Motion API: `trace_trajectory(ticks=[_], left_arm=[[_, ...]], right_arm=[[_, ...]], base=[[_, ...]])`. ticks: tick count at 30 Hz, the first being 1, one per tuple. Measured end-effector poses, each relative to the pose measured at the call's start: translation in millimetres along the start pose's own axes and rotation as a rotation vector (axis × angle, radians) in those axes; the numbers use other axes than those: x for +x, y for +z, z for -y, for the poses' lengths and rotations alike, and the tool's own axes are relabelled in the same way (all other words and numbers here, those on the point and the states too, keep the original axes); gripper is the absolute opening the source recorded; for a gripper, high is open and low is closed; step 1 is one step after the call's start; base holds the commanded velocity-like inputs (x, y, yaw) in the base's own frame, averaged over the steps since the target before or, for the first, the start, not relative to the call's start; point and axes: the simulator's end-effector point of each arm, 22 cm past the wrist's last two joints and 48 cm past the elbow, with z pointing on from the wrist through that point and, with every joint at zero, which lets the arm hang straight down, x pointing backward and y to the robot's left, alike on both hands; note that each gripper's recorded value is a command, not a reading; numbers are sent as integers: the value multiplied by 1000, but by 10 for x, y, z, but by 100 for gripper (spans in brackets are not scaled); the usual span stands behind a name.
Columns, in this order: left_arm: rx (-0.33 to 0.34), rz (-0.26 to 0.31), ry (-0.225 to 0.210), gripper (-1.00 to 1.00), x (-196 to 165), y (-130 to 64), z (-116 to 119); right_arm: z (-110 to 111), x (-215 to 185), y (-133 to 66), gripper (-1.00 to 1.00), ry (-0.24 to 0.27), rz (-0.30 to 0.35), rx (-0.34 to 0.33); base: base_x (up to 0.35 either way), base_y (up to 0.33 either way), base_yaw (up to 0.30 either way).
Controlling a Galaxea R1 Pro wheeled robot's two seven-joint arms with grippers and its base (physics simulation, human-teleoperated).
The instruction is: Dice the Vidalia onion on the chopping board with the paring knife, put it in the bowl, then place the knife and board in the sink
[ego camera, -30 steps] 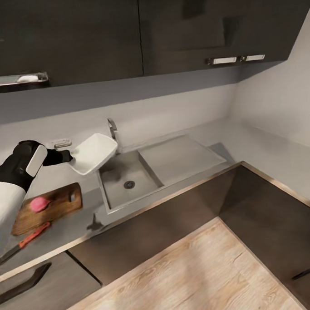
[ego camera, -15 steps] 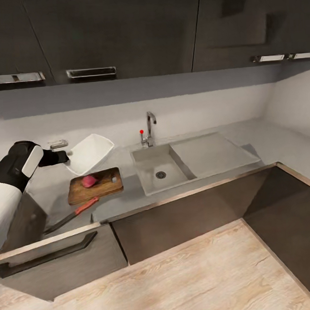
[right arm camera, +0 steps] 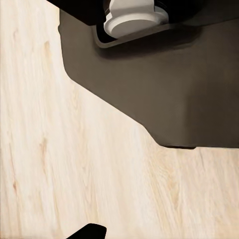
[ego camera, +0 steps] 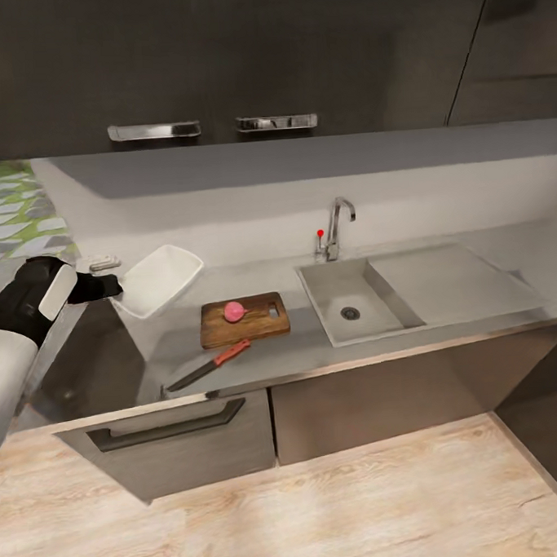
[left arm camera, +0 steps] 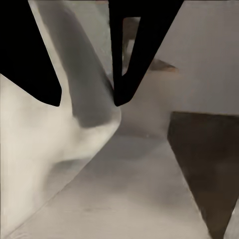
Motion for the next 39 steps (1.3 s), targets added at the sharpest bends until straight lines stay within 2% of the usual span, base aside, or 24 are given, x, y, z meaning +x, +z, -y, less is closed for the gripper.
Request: trace_trajectory(ticks=[24,32,35,39], left_arm=[[-7,-27,-8,-100,107,54,-38],[-4,-41,-8,-100,168,82,-8],[-10,-50,7,-100,204,102,4],[-30,-66,78,-100,285,143,69]], right_arm=[[1,1,0,100,0,0,0],[12,-3,0,100,2,2,2],[13,-4,0,100,2,2,2],[13,-5,0,100,2,2,2]], base=[[-7,15,227],[205,-87,45],[200,-139,3],[52,-38,1]])
